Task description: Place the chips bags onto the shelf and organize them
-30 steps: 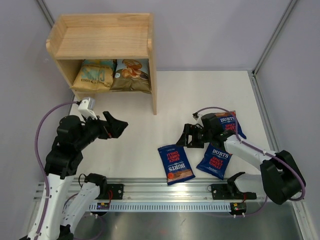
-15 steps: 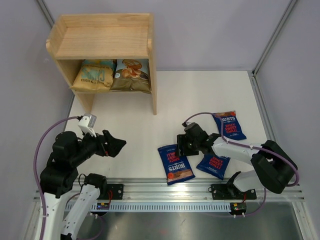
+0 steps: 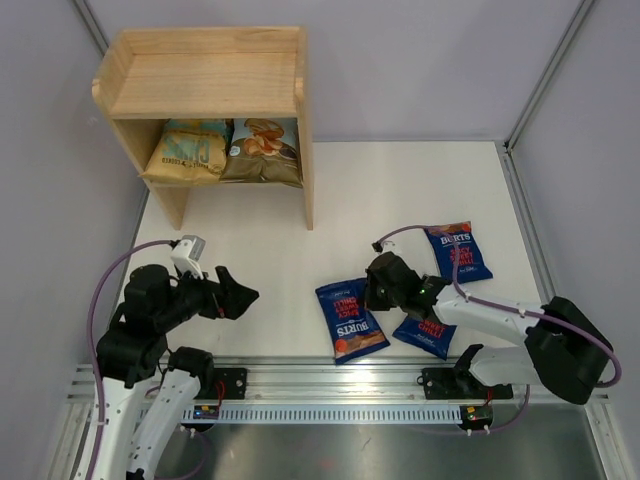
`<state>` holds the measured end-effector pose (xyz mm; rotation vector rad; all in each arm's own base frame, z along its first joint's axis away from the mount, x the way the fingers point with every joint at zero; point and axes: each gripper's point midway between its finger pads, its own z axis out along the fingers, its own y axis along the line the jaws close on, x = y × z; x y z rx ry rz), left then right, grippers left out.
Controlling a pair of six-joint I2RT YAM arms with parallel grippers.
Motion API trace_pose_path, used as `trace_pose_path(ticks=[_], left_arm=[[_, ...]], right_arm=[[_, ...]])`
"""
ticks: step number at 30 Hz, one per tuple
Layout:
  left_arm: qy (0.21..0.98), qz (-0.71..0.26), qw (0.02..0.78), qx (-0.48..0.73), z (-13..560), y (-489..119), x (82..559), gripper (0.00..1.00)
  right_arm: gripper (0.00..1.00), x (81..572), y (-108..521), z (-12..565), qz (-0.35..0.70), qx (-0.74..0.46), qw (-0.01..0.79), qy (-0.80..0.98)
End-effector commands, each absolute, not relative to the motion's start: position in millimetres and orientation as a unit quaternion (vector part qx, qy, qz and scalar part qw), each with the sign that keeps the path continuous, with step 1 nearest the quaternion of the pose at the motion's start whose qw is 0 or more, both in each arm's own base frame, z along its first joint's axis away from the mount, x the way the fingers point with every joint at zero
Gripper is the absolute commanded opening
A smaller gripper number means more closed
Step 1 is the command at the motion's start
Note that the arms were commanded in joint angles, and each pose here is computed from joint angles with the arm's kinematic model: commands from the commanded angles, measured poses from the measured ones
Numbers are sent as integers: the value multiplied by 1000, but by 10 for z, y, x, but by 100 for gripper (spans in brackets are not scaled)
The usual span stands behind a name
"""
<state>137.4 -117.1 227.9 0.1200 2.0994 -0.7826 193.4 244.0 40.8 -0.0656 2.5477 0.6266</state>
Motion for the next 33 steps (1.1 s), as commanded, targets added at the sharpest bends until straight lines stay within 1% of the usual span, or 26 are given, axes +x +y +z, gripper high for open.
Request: trace_pose_path(ticks=[1, 3, 8, 10, 12, 13, 14, 15, 16, 17, 19, 21, 26, 27, 33], left_arm=[[825, -341, 449, 34, 2402, -1240, 1447, 99], [820, -345, 457, 18, 2424, -1232, 1477, 99], [794, -402, 456, 0, 2377, -1398, 1598, 99], [767, -430, 475, 7, 2477, -1470, 1647, 99], [752, -454, 478, 13, 2418, -1537, 1659, 99], [710, -479, 516, 20, 2657, -1562, 1668, 99], [702, -489, 518, 13, 2570, -1578, 1689, 99], [665, -504, 550, 26, 2743, -1588, 1687, 99], [642, -517, 566, 23, 2829, -1574, 1634, 99], [627, -519, 581, 18, 2819, -1559, 1667, 99], [603, -531, 596, 18, 2869, -1541, 1617, 99], [589, -541, 600, 19, 2860, -1550, 1616, 99], [579, -554, 597, 29, 2774, -1614, 1674, 99], [562, -563, 605, 44, 2844, -1640, 1638, 99], [549, -582, 594, 88, 2826, -1874, 1643, 99]], right_arm=[[0, 2163, 2462, 830, 262, 20, 337, 904], [0, 2183, 2473, 949, 277, 28, 350, 894], [0, 2225, 2520, 1416, 334, 57, 386, 858], [0, 2245, 2548, 1646, 359, 66, 399, 841], [0, 2252, 2589, 1865, 384, 69, 409, 825], [0, 2249, 2611, 1932, 393, 69, 411, 820], [0, 2251, 2629, 1998, 401, 70, 412, 815], [0, 2260, 2642, 2143, 412, 70, 419, 806], [0, 2257, 2650, 2216, 420, 71, 422, 801], [0, 2258, 2654, 2360, 436, 76, 429, 787], [0, 2244, 2658, 2470, 452, 83, 432, 776], [0, 2235, 2674, 2729, 486, 92, 442, 748], [0, 2172, 2684, 3104, 542, 104, 447, 704], [0, 2154, 2668, 3171, 549, 107, 447, 698], [0, 2116, 2527, 3432, 586, 150, 452, 656]])
